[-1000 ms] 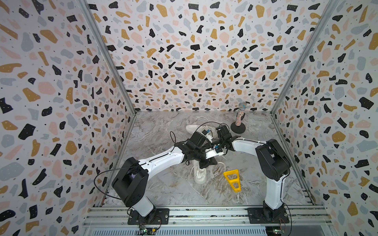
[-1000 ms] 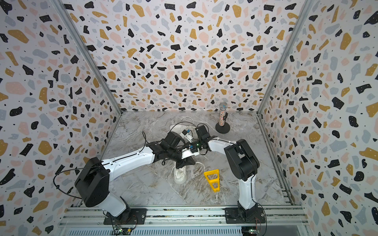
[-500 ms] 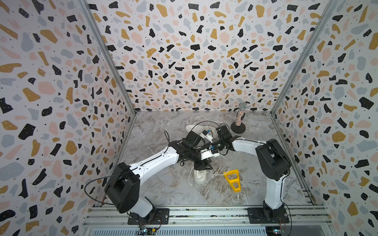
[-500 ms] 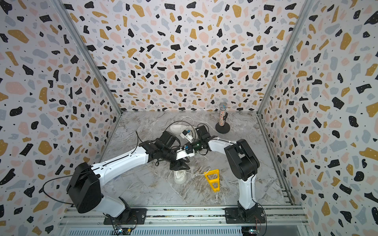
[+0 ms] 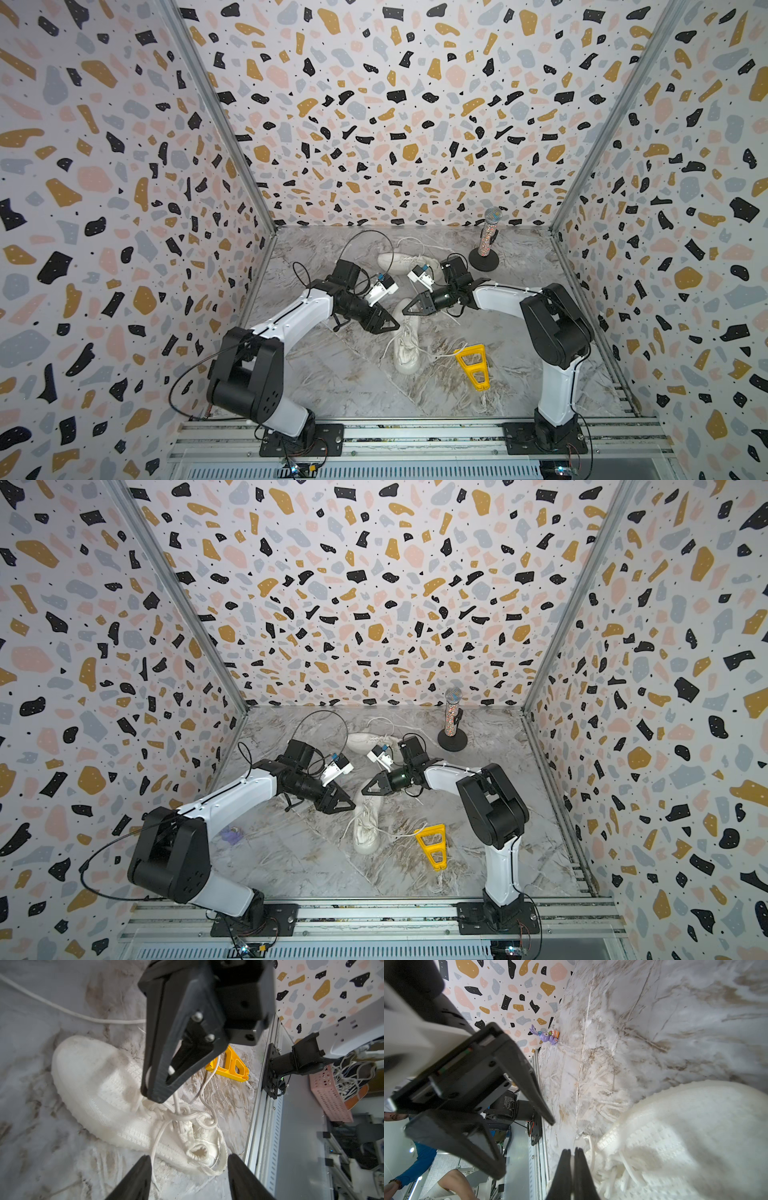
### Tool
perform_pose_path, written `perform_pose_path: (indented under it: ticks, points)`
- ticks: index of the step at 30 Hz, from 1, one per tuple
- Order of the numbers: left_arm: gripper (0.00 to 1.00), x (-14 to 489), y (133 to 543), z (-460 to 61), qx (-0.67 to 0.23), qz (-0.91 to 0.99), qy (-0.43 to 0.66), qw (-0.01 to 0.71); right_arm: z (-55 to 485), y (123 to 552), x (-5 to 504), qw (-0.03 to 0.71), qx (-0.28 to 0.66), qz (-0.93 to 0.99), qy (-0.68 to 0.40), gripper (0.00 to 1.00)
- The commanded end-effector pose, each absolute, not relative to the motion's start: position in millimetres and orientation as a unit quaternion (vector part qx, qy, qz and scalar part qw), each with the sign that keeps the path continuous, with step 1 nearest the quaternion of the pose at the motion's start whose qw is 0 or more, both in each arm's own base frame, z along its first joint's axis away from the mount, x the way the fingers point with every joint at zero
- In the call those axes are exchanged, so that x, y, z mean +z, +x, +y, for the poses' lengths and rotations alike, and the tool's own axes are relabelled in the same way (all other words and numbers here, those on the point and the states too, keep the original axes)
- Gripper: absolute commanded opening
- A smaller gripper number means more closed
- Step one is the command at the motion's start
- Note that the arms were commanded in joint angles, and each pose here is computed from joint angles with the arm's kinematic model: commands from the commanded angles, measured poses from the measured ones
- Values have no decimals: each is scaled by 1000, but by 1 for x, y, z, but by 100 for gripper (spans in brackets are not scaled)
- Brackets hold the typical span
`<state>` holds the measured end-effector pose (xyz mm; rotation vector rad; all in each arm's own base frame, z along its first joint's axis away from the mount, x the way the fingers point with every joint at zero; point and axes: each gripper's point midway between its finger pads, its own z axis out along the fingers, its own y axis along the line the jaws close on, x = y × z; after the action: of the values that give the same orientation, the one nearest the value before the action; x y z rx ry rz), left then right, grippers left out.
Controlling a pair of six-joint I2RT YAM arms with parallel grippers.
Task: Tie the shoes
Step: Wrap the shoelace around the shoelace.
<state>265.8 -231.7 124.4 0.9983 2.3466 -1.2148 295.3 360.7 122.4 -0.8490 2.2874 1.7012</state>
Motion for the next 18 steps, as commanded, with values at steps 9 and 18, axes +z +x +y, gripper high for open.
perform_pose_path:
  ticks: [9, 18]
  points:
    - [65, 119, 295, -251, -469, 823, 281, 155, 360, 299, 152, 124, 577, 752, -295, 0]
    - [63, 105, 280, -261, -482, 817, 289, 129, 359, 299, 152, 124, 574, 753, -296, 0]
